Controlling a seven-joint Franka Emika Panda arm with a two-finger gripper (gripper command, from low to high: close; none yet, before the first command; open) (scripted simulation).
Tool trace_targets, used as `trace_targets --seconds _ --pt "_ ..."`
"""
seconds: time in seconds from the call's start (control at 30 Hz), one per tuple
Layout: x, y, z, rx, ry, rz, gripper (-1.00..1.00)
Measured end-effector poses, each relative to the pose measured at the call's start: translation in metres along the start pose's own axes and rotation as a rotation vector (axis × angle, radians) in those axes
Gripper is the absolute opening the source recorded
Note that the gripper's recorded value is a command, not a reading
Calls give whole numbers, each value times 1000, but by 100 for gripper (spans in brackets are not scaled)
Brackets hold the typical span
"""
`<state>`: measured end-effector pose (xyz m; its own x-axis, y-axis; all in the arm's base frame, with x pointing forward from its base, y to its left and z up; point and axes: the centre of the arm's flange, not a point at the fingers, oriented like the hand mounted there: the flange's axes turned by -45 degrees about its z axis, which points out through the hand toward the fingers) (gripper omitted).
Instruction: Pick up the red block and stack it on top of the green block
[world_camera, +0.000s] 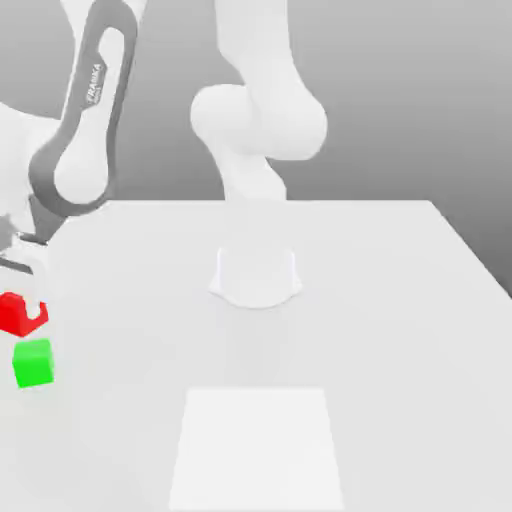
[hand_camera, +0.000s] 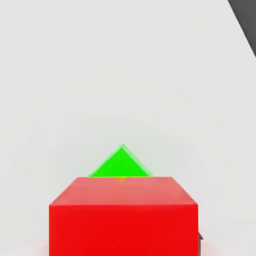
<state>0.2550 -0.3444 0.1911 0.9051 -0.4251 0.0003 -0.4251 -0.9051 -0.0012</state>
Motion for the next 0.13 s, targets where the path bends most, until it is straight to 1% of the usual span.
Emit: trace_targets --seconds 0.03,0.13 --pt "-1 0 7 0 -1 0 100" --pt "-1 0 7 0 -1 0 100"
